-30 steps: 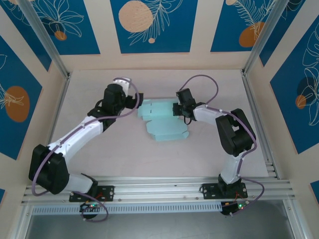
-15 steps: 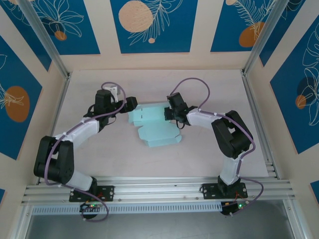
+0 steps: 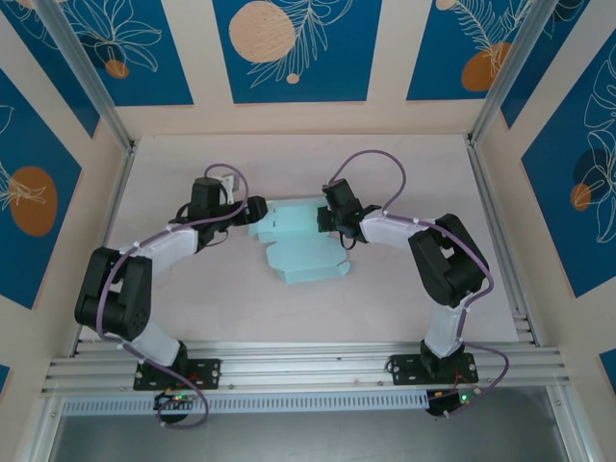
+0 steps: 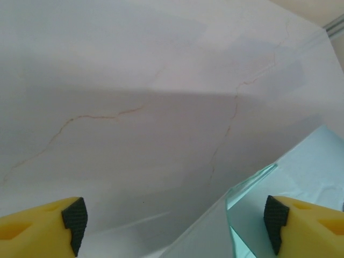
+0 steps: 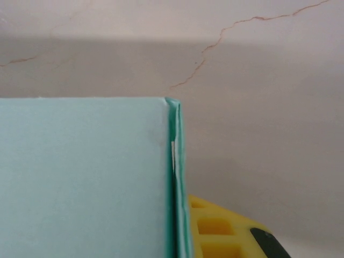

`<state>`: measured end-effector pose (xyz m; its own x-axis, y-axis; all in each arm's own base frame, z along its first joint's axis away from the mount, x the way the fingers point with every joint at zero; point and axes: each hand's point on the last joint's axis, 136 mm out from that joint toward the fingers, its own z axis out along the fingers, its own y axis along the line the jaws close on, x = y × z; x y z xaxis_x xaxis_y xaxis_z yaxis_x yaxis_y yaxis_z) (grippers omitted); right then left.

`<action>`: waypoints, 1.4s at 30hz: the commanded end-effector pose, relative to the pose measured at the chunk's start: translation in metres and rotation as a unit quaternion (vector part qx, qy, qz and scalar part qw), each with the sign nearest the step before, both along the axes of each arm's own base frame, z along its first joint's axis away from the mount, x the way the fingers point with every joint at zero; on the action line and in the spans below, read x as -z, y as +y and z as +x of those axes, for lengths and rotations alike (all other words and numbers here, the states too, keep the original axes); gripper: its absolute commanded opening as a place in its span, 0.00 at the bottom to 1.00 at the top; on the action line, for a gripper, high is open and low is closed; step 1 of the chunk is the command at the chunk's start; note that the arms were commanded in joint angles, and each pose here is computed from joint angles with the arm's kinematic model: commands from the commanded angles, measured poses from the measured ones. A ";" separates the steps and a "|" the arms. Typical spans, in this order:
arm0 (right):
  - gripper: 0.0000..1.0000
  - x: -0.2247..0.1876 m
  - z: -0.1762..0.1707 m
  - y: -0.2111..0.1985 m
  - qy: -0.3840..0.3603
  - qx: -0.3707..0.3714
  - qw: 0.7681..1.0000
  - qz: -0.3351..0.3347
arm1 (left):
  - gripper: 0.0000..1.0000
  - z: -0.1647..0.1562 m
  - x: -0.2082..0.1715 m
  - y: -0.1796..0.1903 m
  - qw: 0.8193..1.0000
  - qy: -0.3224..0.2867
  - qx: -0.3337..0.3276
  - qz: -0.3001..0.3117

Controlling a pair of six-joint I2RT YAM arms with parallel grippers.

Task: Fold the paper box

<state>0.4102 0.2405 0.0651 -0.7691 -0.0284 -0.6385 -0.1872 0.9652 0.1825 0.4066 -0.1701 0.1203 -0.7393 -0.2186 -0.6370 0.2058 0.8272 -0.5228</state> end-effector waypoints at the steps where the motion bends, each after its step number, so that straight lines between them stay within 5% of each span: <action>1: 0.00 -0.026 0.006 0.004 -0.030 0.015 0.999 0.019 | 0.84 -0.013 0.017 -0.011 0.999 0.024 0.028 -0.005; 7: 0.00 -0.026 0.007 0.005 -0.035 0.018 0.999 0.021 | 0.80 -0.015 0.025 -0.019 0.999 0.030 0.035 0.000; 17: 0.00 -0.022 0.004 0.009 -0.047 0.022 0.999 0.000 | 0.59 0.001 0.020 -0.027 1.000 0.012 -0.008 -0.017; 29: 0.00 -0.023 0.006 0.006 -0.049 0.036 0.998 0.002 | 0.99 -0.041 0.021 0.018 0.996 0.046 -0.063 0.049; 42: 0.00 -0.029 0.005 0.005 -0.060 0.034 0.998 -0.004 | 0.96 -0.092 0.009 -0.006 0.993 0.064 -0.048 -0.084</action>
<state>0.4126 0.2438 0.0731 -0.7295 -0.0130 -0.6838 -0.1497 0.9786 0.1411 0.3186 -0.1572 0.0968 -0.7807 -0.3614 -0.5098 0.0183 0.8022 -0.5968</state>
